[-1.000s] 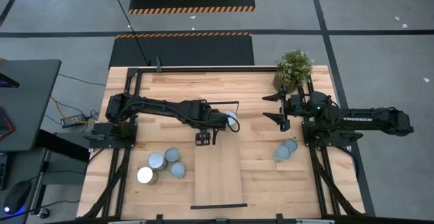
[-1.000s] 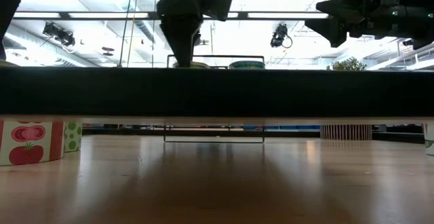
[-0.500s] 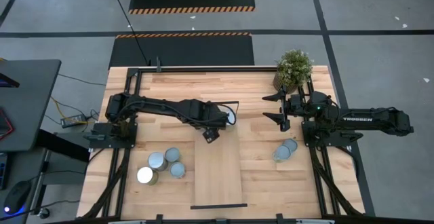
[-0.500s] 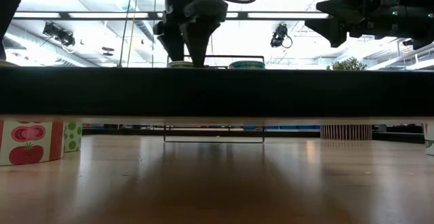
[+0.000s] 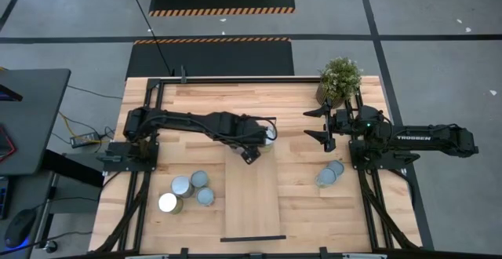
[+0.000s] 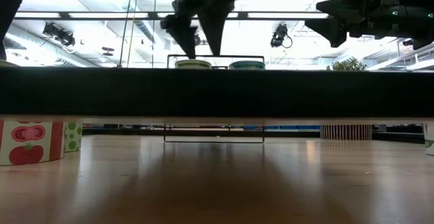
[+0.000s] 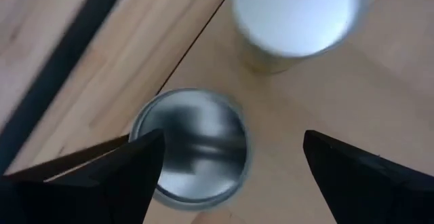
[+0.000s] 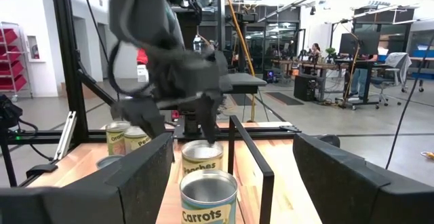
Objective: Pick and place cans onto a shelf
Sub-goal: Adjust the large canned carrots on the shelf
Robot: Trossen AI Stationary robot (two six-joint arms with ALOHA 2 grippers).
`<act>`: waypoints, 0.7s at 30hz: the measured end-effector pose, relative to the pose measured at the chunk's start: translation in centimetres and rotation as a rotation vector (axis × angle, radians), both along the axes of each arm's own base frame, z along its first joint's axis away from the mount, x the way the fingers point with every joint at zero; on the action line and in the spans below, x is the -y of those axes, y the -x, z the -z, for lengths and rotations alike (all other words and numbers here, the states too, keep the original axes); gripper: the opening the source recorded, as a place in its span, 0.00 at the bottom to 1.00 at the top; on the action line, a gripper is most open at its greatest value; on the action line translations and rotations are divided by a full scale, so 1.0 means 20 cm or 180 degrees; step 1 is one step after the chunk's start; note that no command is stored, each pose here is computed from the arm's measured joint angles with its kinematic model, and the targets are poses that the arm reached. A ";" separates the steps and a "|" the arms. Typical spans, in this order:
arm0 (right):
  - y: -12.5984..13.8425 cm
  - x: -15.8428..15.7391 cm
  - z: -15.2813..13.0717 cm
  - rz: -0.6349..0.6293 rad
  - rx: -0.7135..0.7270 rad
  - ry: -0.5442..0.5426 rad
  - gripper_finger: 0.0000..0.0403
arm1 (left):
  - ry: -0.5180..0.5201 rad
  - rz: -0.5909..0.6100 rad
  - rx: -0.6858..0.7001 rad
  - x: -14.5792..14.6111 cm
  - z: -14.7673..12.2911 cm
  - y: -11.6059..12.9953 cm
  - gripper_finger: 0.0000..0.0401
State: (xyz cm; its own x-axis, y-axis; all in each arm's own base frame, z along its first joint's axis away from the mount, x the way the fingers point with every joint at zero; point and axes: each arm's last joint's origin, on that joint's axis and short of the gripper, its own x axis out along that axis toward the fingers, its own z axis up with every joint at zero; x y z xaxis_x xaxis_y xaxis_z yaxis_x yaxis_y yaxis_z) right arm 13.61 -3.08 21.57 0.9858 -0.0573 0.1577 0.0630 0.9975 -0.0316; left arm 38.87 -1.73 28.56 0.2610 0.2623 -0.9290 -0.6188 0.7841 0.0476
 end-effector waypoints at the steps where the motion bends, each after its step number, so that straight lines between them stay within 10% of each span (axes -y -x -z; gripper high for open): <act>1: 0.00 0.00 0.00 0.0000 -0.0002 0.0000 0.78 | -0.0027 0.0042 -0.0003 0.00 -0.02 0.00 0.89; 21: -0.04 0.01 0.07 0.0007 -0.0378 -0.0031 0.78 | -0.0369 0.1212 -0.0569 0.18 -0.04 0.07 0.89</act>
State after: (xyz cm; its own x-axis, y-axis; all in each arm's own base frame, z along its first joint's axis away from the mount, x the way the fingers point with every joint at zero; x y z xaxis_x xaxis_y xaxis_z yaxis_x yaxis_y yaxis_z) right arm 14.37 -3.28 20.21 0.9974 -0.0605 0.0394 0.0617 0.9977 -0.0294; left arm 37.43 -5.37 29.29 0.1969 0.2836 -0.9385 -0.2603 0.9380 0.2288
